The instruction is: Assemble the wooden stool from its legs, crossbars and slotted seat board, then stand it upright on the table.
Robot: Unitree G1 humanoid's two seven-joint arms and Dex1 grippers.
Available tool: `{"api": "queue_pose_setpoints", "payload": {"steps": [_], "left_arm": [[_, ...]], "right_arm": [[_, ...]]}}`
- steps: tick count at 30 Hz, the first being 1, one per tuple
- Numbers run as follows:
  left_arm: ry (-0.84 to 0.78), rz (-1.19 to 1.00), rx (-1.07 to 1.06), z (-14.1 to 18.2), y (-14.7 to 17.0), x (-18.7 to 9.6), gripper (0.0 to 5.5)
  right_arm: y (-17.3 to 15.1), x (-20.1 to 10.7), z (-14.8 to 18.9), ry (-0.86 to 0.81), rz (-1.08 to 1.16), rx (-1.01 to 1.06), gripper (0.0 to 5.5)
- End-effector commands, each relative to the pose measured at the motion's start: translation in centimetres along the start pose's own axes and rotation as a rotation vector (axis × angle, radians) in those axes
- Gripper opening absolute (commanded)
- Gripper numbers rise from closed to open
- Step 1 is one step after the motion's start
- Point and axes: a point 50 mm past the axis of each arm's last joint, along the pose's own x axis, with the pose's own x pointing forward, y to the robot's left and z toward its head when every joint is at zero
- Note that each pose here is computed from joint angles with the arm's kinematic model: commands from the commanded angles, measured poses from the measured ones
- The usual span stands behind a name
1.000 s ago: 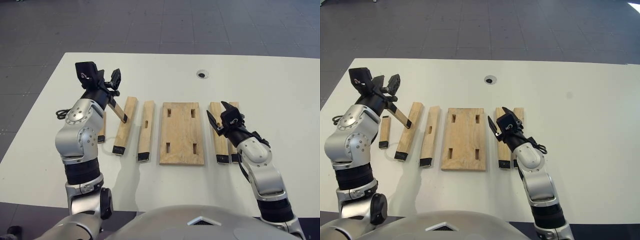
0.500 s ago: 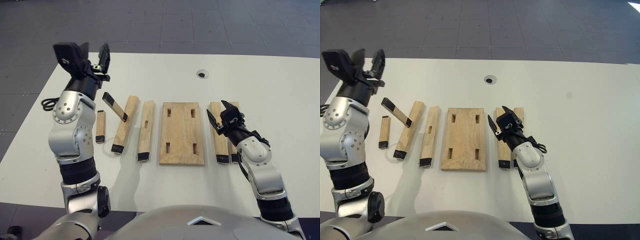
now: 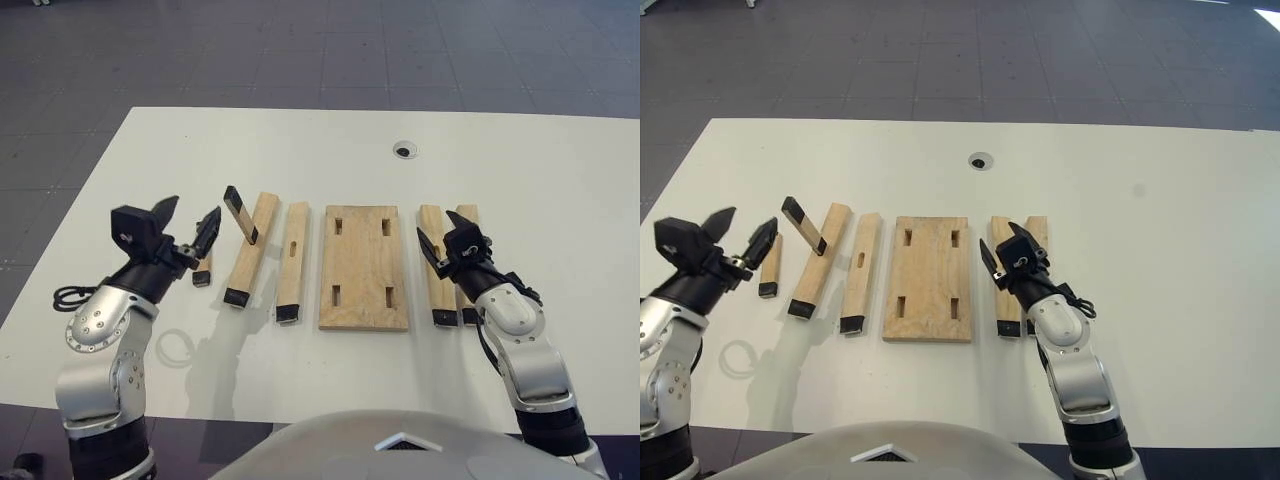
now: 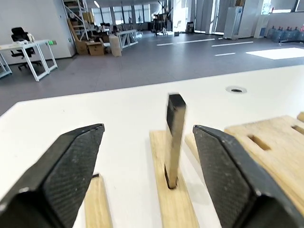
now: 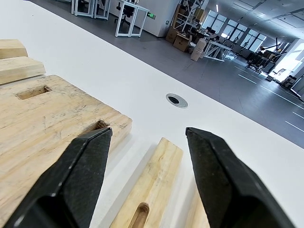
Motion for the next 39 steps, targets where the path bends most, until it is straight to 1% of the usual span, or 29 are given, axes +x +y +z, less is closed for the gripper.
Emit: {"api": "queue_pose_setpoints", "payload": {"steps": [1, 8, 18, 20, 22, 25, 27, 28, 30, 32, 35, 37, 39], "left_arm": [[0.129, 0.001, 0.016, -2.7, -1.3, -0.7, 3.46], [0.326, 0.01, 0.094, -5.7, -2.1, -0.2, 3.46], [0.433, 0.056, 0.033, -7.0, -3.4, -0.1, 3.46], [0.434, 0.06, 0.0, -7.1, -3.4, 0.0, 3.2], [0.432, 0.062, -0.026, -7.1, -3.6, 0.2, 2.78], [0.443, 0.066, 0.019, -7.1, -3.6, 0.3, 2.3], [0.437, 0.09, 0.049, -6.9, -3.2, 0.4, 2.11], [0.425, 0.1, 0.066, -6.7, -2.9, 0.7, 2.1], [0.376, 0.117, 0.08, -5.9, -2.5, 1.6, 2.1], [0.236, 0.127, 0.029, -3.7, -2.2, 3.7, 2.1], [-0.079, 0.042, -0.134, 2.7, -2.5, 8.2, 2.09], [-0.179, -0.047, -0.231, 5.5, -3.1, 10.1, 2.09], [-0.238, -0.17, -0.309, 7.3, -3.7, 11.7, 2.09]], "right_arm": [[-0.4, 0.0, 0.3, -0.003, -0.003, -0.02, 2.86], [-0.3, 0.1, 0.3, -0.006, 0.003, -0.021, 2.86], [-0.3, 0.3, 0.4, -0.007, 0.013, -0.026, 2.86], [-0.3, 0.3, 0.4, -0.007, 0.014, -0.026, 2.86], [-0.3, 0.3, 0.4, -0.006, 0.013, -0.026, 2.86], [-0.3, 0.3, 0.4, -0.006, 0.01, -0.026, 2.86], [-0.3, 0.3, 0.4, -0.008, 0.009, -0.026, 2.86], [-0.4, 0.3, 0.4, -0.009, 0.008, -0.026, 2.86], [-0.4, 0.4, 0.5, -0.012, 0.004, -0.024, 2.86], [-0.7, 0.6, 0.6, -0.016, -0.012, 0.025, 2.86], [-2.0, 1.2, 1.2, -0.038, -0.025, 0.254, 2.86], [-2.1, 1.7, 1.4, -0.03, 0.048, 0.369, 2.86], [-1.8, 1.9, 1.7, -0.014, 0.168, 0.488, 3.19]]}}
